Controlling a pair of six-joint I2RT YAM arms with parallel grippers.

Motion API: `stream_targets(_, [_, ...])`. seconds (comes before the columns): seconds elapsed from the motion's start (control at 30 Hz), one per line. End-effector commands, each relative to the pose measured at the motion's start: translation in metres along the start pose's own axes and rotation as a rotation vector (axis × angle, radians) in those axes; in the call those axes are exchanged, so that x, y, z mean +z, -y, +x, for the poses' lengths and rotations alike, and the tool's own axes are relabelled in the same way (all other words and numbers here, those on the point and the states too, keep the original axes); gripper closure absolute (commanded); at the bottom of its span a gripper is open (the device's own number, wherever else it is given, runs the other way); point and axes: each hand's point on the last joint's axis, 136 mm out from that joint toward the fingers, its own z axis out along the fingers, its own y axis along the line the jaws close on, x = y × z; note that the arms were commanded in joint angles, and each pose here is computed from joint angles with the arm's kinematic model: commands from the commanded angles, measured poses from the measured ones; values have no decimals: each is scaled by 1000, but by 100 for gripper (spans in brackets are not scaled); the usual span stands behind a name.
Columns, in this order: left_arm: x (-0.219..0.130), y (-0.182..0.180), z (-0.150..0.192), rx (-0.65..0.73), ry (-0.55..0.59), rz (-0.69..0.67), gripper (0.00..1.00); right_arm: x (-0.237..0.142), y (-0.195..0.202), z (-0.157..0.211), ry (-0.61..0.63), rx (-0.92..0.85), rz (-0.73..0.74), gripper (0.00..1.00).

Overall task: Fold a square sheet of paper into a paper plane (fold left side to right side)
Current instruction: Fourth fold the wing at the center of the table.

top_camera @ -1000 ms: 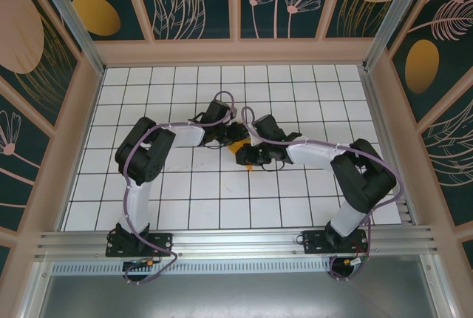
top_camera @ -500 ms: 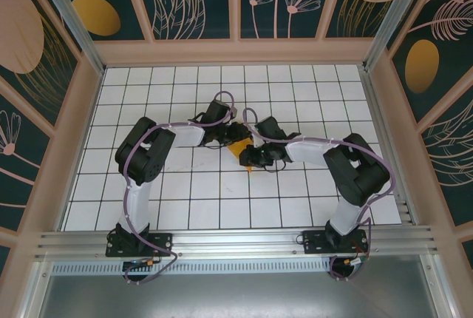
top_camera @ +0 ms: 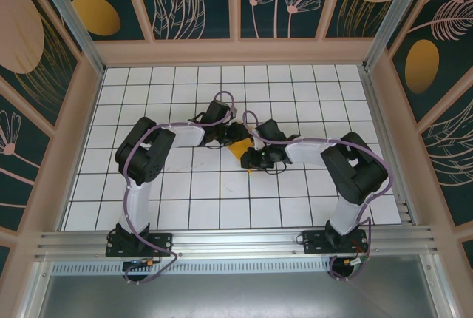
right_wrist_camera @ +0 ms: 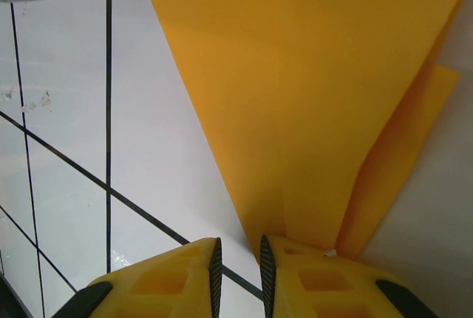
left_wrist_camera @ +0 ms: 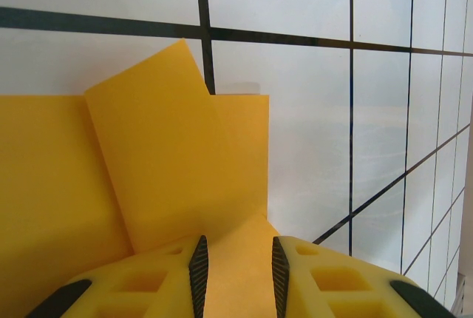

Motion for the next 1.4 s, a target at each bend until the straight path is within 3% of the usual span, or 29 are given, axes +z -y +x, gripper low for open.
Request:
stream_targets(0.0, [9,-52,29,-67,-62,-160,67,5,30,26,-77,65,99,75])
stream_targets(0.13, [11,-54,29,-70,-63,-162,67,4,34,37,-102,85,97,75])
stream_targets(0.37, [11,-55,27,-68,-61,-171,67,0,41,65,-163,113,91,85])
stream_targets(0.87, [9,-54,28,-65,-59,-172,67,-13,60,103,-191,169,110,86])
stream_targets(0.97, [8,-52,27,-65,-57,-165,67,-24,47,91,-143,130,79,86])
stream_targets(1.2, [7,-51,27,-65,-58,-164,67,-71,-10,22,89,-1,-22,84])
stream_targets(1.37, [7,-49,27,-65,-57,-159,67,-60,-26,-10,147,-25,-69,85])
